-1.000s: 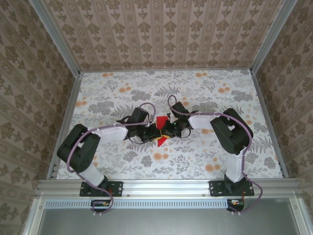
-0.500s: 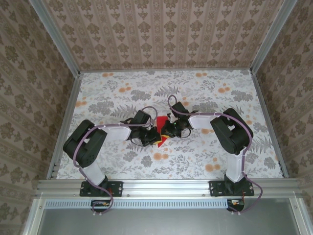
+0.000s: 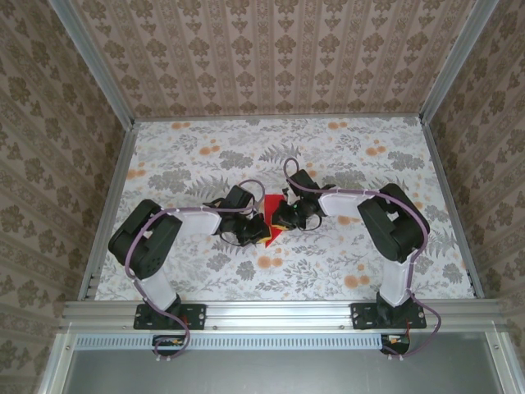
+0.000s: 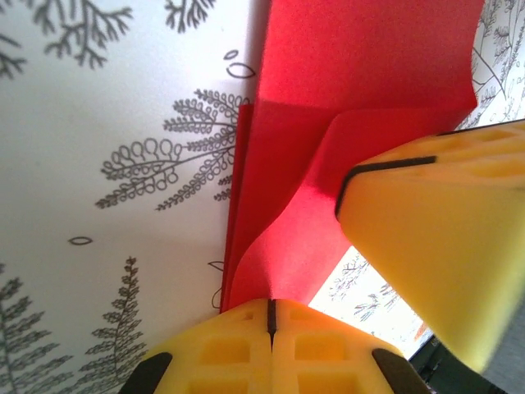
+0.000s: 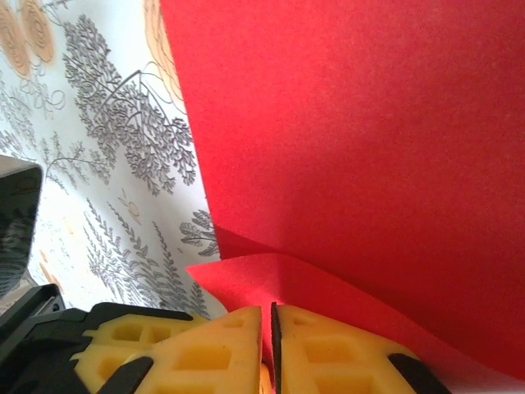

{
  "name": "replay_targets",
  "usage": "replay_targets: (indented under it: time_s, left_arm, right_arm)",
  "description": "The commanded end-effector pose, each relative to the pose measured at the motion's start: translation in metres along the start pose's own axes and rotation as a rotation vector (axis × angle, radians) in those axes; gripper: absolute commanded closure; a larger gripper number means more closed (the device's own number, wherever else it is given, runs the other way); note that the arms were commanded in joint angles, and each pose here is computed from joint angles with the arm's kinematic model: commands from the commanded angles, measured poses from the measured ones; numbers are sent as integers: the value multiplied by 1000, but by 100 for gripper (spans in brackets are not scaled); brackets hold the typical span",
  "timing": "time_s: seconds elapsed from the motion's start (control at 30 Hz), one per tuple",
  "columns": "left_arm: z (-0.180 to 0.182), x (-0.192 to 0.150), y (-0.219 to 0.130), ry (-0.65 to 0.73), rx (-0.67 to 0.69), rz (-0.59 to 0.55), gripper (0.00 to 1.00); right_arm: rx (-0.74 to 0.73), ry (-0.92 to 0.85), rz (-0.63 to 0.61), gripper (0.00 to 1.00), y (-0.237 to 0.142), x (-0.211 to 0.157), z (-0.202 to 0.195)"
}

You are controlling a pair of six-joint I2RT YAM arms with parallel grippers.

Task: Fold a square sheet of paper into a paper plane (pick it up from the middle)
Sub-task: Third fold the triangle at the center of the table.

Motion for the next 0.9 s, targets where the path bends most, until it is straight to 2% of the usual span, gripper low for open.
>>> replay_targets:
  time_s: [0.0, 0.6, 0.87]
  left_arm:
    - [0, 3, 1, 10, 23, -2, 96]
    - [7, 3, 4, 1, 48, 2, 96]
    - [-4, 6, -5, 32, 19, -21, 96]
  right_arm:
    - [-26, 12, -15, 86, -10, -3, -4]
    - [-99, 53, -7, 87, -3, -8, -32]
    - [-131, 75, -2, 87, 2, -8, -42]
Point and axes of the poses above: each hand's point on the last joint's axis, 136 mm out from that joint toward the fingers, its own y axis out along the fingers, its own z axis along the line the jaws close on, x = y × z, the point moved 2 cm from there along -y, back along the fingers, and after that the axes turned 1 degree about y, right-handed, at the moved point
